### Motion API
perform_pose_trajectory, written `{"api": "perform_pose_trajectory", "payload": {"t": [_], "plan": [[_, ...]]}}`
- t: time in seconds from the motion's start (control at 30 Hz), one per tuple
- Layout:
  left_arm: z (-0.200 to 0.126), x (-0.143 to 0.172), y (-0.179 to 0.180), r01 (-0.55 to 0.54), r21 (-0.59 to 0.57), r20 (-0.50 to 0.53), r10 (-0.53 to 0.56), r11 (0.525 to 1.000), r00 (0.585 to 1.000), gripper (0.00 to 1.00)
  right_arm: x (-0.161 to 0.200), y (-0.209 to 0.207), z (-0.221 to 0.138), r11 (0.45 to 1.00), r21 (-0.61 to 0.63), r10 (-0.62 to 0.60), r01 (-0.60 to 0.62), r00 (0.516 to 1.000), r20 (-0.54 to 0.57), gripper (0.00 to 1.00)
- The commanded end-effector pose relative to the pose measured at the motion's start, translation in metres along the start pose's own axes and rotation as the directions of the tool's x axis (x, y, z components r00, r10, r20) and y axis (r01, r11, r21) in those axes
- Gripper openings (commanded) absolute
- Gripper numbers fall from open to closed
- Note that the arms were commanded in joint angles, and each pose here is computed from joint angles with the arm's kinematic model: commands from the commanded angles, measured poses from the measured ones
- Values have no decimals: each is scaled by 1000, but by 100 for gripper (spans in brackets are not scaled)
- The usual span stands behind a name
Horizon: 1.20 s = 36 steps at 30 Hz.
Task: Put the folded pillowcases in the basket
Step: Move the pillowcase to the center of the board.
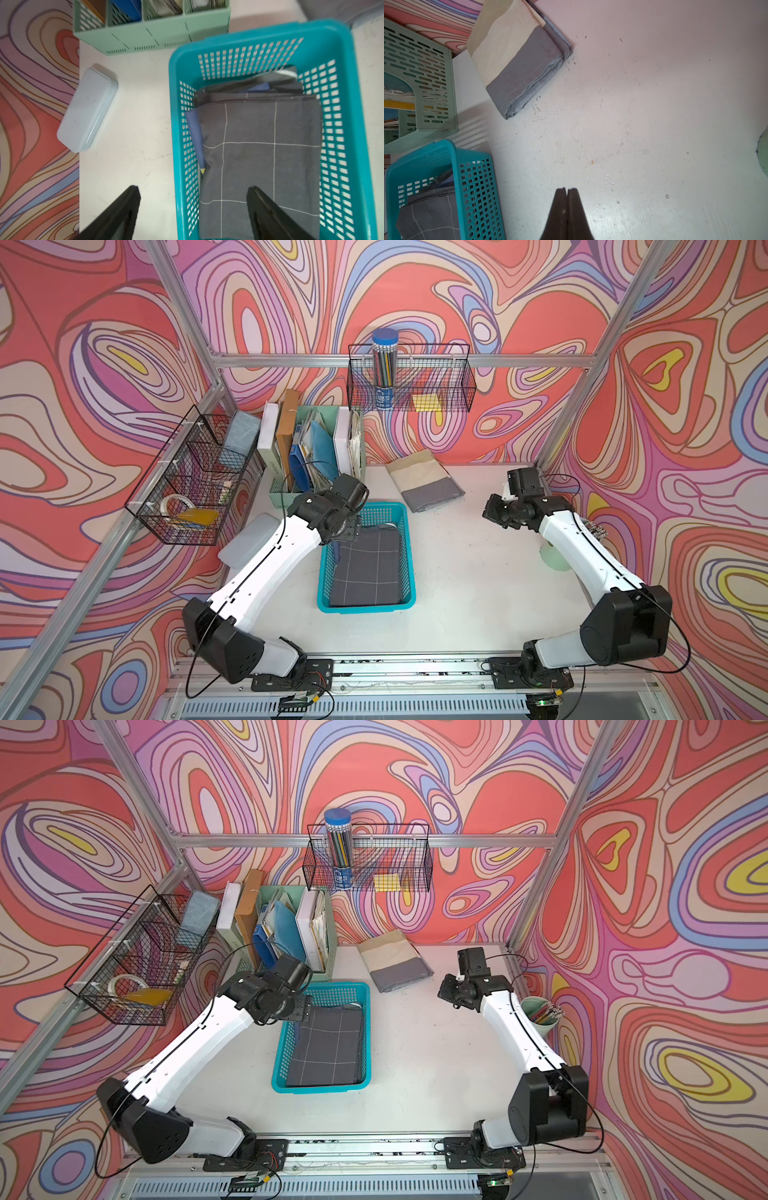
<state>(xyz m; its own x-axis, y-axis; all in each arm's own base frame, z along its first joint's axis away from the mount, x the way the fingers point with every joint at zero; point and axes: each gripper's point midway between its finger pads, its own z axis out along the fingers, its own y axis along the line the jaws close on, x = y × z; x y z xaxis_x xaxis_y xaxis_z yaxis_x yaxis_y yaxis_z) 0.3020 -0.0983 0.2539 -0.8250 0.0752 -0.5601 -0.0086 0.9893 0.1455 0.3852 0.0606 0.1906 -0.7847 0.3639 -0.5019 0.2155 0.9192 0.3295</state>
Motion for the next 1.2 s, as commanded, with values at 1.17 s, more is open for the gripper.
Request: {"api": "perform_pose_trajectory", "payload": {"t": [1.17], "plan": [[-12,32,-8,149,279,207,-211,949,955,84,-17,53,280,983,78,-143,167,958,-250,0]]}}
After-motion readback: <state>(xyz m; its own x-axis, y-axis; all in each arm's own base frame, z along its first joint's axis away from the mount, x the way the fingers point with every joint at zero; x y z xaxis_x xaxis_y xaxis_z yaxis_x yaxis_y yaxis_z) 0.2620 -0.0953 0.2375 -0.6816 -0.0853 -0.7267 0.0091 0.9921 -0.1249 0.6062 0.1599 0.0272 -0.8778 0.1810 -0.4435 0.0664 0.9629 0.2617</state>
